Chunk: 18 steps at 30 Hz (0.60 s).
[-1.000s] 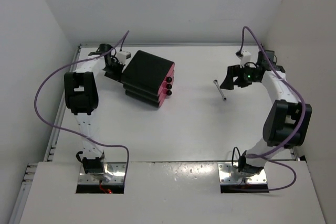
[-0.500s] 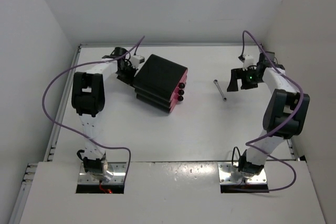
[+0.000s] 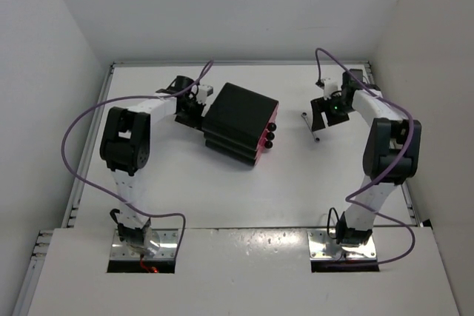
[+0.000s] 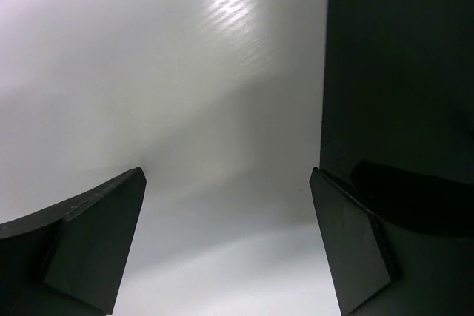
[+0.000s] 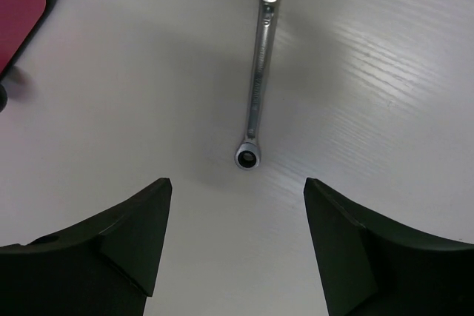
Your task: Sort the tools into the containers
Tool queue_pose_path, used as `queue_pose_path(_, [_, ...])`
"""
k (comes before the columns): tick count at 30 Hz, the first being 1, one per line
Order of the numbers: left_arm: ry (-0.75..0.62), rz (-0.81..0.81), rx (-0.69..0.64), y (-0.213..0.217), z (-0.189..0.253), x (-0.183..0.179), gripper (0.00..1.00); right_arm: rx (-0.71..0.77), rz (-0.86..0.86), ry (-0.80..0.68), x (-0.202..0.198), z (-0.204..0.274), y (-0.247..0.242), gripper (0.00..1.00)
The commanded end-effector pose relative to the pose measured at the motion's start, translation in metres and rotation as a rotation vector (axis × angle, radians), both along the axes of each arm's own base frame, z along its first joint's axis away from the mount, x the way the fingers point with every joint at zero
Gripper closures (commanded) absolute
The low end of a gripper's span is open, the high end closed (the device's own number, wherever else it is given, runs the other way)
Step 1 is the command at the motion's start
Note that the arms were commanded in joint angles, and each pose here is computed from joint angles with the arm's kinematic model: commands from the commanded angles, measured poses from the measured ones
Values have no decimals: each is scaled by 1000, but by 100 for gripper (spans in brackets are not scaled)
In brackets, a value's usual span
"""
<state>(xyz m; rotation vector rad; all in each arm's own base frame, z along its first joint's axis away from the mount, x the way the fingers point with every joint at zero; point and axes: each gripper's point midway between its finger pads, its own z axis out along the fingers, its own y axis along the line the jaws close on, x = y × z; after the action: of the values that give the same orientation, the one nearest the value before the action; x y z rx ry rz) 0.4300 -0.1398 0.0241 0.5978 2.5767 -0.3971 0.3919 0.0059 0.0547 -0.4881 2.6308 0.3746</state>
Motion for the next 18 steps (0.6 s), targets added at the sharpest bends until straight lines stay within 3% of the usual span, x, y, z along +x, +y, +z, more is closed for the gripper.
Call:
queue_pose_path(1, [-117, 163, -18, 15, 41, 24, 0, -59, 33, 5, 10, -3, 7, 29])
queue_pose_path(4, [-205, 278, -30, 44, 77, 48, 0, -113, 27, 19, 19, -14, 7, 36])
queue_pose_path(7, [-239, 325, -34, 72, 98, 57, 0, -164, 17, 30, 31, -16, 4, 48])
queue_pose_path(10, [-255, 343, -36, 86, 107, 60, 0, -190, 19, 50, 37, -17, 8, 54])
queue_pose_path(18, [-273, 410, -96, 130, 127, 63, 0, -250, 4, 152, 48, -29, 4, 58])
